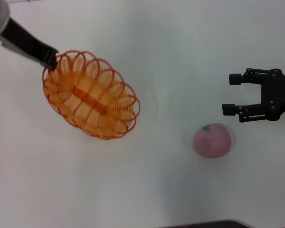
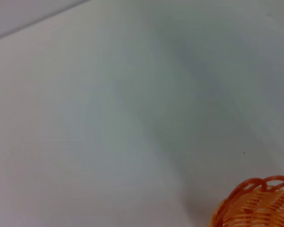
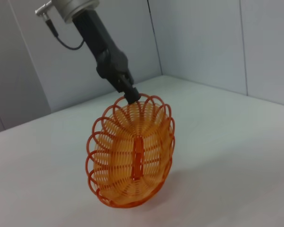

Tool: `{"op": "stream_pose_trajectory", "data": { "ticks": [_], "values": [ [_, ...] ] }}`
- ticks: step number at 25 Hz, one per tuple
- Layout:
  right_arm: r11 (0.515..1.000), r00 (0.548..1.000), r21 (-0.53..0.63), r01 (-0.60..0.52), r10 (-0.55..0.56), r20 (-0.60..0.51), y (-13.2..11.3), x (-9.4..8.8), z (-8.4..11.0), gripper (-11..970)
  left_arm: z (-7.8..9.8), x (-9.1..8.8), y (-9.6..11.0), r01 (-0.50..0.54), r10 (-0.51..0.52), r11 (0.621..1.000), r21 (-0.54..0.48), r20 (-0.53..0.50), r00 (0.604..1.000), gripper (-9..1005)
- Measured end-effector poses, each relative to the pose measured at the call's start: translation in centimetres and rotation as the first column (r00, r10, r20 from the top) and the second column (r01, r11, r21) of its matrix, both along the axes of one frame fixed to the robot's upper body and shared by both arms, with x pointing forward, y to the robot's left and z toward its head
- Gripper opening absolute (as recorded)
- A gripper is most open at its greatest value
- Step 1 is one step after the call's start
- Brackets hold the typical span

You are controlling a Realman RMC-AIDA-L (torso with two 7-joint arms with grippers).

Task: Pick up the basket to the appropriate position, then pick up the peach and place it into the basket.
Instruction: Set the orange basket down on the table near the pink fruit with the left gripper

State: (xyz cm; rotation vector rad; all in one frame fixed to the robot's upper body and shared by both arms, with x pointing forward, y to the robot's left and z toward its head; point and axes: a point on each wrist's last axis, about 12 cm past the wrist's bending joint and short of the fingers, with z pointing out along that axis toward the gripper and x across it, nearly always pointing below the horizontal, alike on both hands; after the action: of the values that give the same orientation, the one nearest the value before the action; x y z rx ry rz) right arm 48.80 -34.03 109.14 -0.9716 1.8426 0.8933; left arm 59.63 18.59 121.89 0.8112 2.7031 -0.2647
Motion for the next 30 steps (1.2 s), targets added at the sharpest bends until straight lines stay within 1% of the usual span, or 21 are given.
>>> {"op": "stream_pose_trajectory", "data": {
  "ticks": [4, 8, 10, 13, 16, 18, 20, 21, 24, 27, 30],
  "values": [
    [1.0, 0.999, -0.023, -0.015, 0.016, 0.037, -0.1, -0.1, -0.2, 918, -1.9, -0.4, 1.3, -0.126, 0.124, 0.989, -0.075, -0.039, 0.992, 58],
    [0.997, 0.996, -0.052, -0.051, 0.055, 0.066, 0.0, 0.2, 0.1, 918, -3.0, -0.4, 1.8, -0.231, 0.224, 0.964, -0.132, -0.067, 0.972, 65],
    [0.994, 0.995, -0.084, -0.068, 0.073, 0.067, 0.0, 0.5, 0.1, 918, -3.4, -0.2, 1.8, -0.281, 0.271, 0.948, -0.153, -0.082, 0.959, 69],
    [0.989, 0.994, -0.128, -0.078, 0.087, 0.068, -0.3, 0.9, 0.3, 918, -4.1, 0.1, 2.3, -0.356, 0.341, 0.912, -0.203, -0.105, 0.934, 75],
    [0.984, 0.99, -0.153, -0.088, 0.103, 0.092, -0.4, 1.1, 0.5, 918, -5.4, 0.5, 3.2, -0.44, 0.404, 0.847, -0.298, -0.176, 0.898, 80],
    [0.979, 0.986, -0.18, -0.097, 0.119, 0.117, -0.6, 1.3, 0.8, 918, -6.6, 0.7, 3.8, -0.502, 0.443, 0.777, -0.381, -0.238, 0.865, 84],
    [0.973, 0.981, -0.207, -0.1, 0.131, 0.142, -0.8, 1.3, 1.0, 918, -7.6, 0.6, 4.1, -0.54, 0.462, 0.729, -0.421, -0.279, 0.842, 87],
    [0.971, 0.979, -0.218, -0.101, 0.136, 0.153, -0.9, 1.4, 1.1, 918, -8.0, 0.5, 4.3, -0.553, 0.47, 0.715, -0.428, -0.29, 0.833, 89],
    [0.964, 0.974, -0.24, -0.11, 0.153, 0.169, -1.1, 1.5, 1.4, 918, -9.2, -0.1, 5.0, -0.585, 0.499, 0.693, -0.421, -0.306, 0.811, 95],
    [0.96, 0.971, -0.255, -0.114, 0.162, 0.177, -1.2, 1.7, 1.7, 917, -9.8, -0.5, 5.6, -0.604, 0.516, 0.678, -0.419, -0.313, 0.797, 100],
    [0.958, 0.968, -0.263, -0.118, 0.17, 0.186, -1.0, 1.8, 2.0, 917, -10.2, -0.9, 5.9, -0.611, 0.523, 0.678, -0.41, -0.315, 0.792, 106]
  ]
}}
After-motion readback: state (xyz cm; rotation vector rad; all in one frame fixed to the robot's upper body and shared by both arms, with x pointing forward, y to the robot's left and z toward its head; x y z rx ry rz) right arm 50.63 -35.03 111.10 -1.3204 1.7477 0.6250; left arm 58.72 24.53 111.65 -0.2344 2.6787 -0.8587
